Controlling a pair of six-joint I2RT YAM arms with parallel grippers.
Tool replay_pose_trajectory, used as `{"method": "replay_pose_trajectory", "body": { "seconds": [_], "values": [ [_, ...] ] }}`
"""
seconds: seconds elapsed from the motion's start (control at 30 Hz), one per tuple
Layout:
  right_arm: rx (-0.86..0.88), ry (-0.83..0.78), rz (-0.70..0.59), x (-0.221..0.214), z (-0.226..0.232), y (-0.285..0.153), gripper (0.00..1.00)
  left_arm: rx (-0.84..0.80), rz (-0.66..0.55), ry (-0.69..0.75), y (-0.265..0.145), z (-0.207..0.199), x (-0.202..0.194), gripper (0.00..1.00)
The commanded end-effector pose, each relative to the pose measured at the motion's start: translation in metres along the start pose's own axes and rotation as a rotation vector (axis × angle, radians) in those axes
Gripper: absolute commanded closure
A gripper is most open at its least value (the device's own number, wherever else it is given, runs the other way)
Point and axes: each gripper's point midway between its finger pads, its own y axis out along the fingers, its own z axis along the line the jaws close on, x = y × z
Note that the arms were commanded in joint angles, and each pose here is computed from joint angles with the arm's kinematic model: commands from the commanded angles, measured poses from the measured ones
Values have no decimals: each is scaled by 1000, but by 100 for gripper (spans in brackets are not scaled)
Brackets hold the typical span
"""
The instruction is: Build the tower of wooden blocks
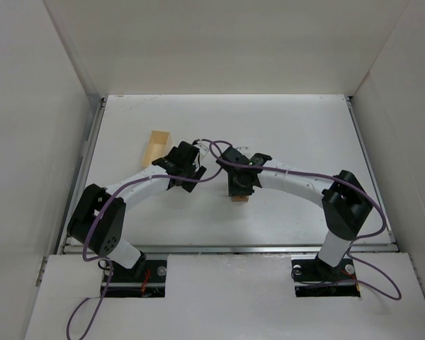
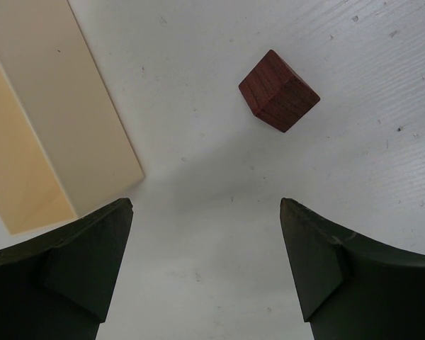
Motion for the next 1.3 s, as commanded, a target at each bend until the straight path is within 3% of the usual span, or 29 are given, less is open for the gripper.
{"method": "replay_pose_trajectory", "body": {
  "seconds": [0.0, 1.27],
  "values": [
    [18, -2, -15, 6, 8, -6, 64, 7, -47, -30, -10, 5, 9, 18],
    [-22, 3, -73, 25, 6, -14, 60, 7, -47, -30, -10, 5, 9, 18]
  ]
}}
